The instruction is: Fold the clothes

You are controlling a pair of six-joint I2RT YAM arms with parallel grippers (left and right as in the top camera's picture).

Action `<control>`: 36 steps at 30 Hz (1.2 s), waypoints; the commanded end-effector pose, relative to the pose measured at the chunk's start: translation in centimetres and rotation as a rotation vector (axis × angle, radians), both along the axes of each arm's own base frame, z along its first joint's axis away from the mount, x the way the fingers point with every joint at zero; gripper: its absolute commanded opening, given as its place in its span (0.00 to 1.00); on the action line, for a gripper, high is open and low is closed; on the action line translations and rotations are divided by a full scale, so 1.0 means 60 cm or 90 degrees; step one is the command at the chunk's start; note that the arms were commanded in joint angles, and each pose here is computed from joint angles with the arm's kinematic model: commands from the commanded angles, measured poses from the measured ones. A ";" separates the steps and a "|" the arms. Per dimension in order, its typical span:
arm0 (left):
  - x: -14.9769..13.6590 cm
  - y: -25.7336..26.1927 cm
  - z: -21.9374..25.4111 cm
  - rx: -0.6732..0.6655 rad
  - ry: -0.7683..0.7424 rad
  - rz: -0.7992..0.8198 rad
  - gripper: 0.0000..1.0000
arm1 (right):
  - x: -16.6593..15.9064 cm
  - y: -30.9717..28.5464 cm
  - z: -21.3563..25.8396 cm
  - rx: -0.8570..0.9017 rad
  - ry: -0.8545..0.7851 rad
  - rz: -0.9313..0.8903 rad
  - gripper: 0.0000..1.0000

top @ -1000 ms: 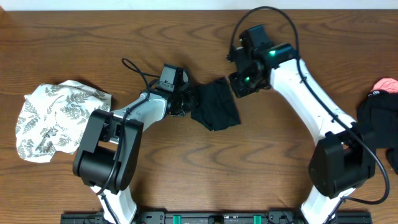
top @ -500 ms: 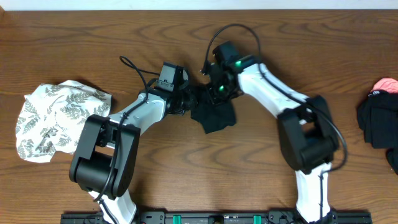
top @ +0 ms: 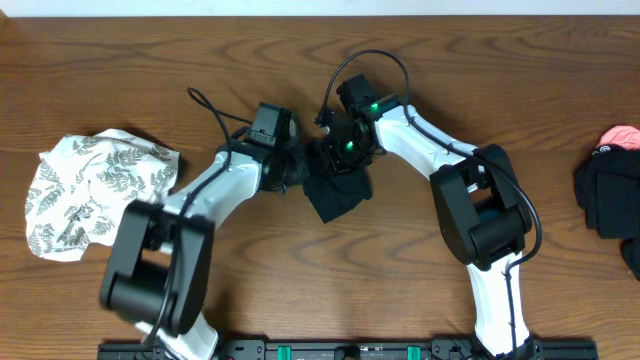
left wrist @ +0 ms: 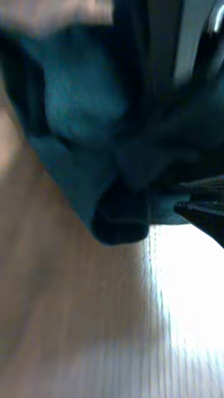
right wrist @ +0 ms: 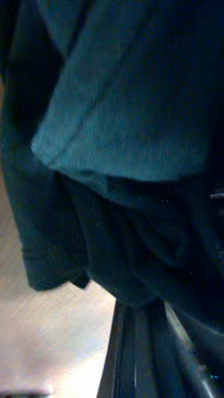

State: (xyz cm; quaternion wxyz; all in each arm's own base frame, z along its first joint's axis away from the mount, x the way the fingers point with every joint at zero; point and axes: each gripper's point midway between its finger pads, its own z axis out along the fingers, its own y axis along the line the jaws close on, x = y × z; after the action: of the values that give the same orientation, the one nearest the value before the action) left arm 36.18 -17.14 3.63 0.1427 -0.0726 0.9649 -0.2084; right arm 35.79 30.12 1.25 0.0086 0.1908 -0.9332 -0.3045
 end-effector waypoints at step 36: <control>0.035 -0.088 -0.017 0.073 -0.167 -0.174 0.14 | -0.065 -0.073 0.073 -0.064 0.012 -0.039 0.01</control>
State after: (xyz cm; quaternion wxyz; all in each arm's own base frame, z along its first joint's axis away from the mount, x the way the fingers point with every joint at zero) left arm 37.83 -23.07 3.49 0.2356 0.0891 0.9464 -0.2021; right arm 33.79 24.85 6.90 -0.0164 0.1697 -0.9547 -0.2438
